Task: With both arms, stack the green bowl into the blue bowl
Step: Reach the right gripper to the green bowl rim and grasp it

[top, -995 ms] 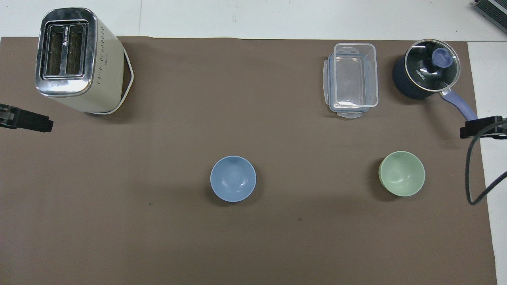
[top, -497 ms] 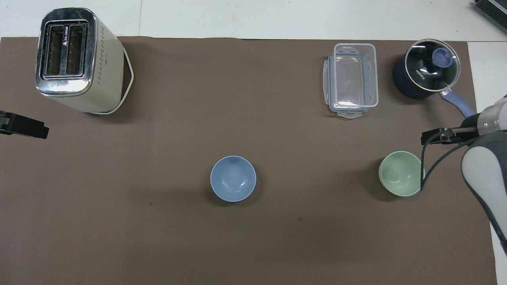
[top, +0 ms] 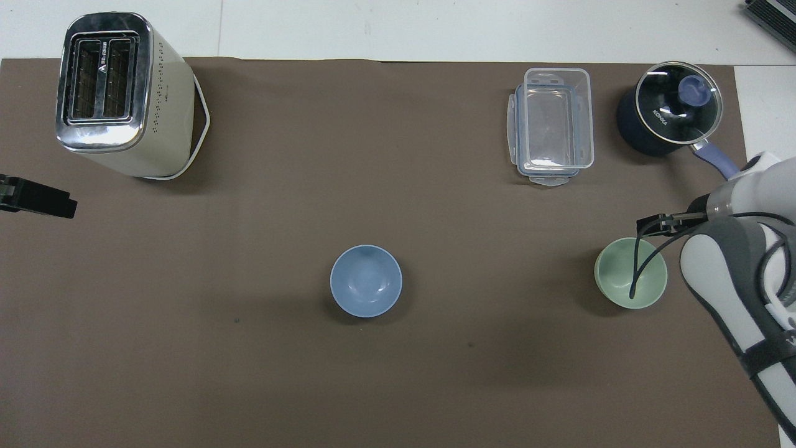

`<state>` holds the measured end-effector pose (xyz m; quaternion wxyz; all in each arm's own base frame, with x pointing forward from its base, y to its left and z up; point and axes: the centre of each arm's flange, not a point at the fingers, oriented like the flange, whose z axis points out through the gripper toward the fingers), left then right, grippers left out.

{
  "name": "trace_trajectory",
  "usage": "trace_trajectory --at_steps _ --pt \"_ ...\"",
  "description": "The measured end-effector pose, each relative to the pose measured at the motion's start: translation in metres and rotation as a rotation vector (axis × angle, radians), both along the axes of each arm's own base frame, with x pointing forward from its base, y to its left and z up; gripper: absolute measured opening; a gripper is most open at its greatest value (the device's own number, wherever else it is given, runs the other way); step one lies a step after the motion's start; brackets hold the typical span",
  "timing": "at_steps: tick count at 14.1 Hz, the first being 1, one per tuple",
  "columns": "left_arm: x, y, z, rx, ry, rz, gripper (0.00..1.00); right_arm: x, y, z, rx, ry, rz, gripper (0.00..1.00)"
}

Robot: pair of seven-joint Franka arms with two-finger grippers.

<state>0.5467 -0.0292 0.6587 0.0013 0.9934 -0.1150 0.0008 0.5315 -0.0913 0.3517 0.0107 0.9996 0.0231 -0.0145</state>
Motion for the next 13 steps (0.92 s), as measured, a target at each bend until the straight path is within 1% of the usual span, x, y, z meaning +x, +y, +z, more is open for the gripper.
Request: trace_trajectory --at_steps 2,4,5,6,7,10,12,13 --pt "0.000 0.000 0.000 0.000 0.000 0.000 1.00 -0.013 -0.010 -0.018 0.003 0.007 0.007 1.00" --pt "0.000 0.000 0.000 0.000 0.000 0.000 1.00 -0.020 -0.013 -0.025 0.005 0.012 0.010 1.00" --pt "0.000 0.000 0.000 0.000 0.000 0.000 1.00 -0.022 -0.012 -0.026 0.006 0.013 0.014 0.98" --pt "0.000 0.000 0.000 0.000 0.000 0.000 1.00 -0.023 -0.012 -0.028 0.006 0.014 0.019 0.90" --pt "0.000 0.000 0.000 0.000 0.000 0.000 1.00 -0.024 -0.012 -0.029 0.006 0.013 0.022 0.76" --pt "0.000 0.000 0.000 0.000 0.000 0.000 1.00 -0.026 -0.011 -0.031 0.006 0.014 0.025 0.45" --pt "0.000 0.000 0.000 0.000 0.000 0.000 1.00 -0.026 -0.011 -0.031 0.006 0.013 0.025 0.21" --pt "0.000 0.000 0.000 0.000 0.000 0.000 1.00 -0.026 -0.011 -0.031 0.007 0.013 0.025 0.11"
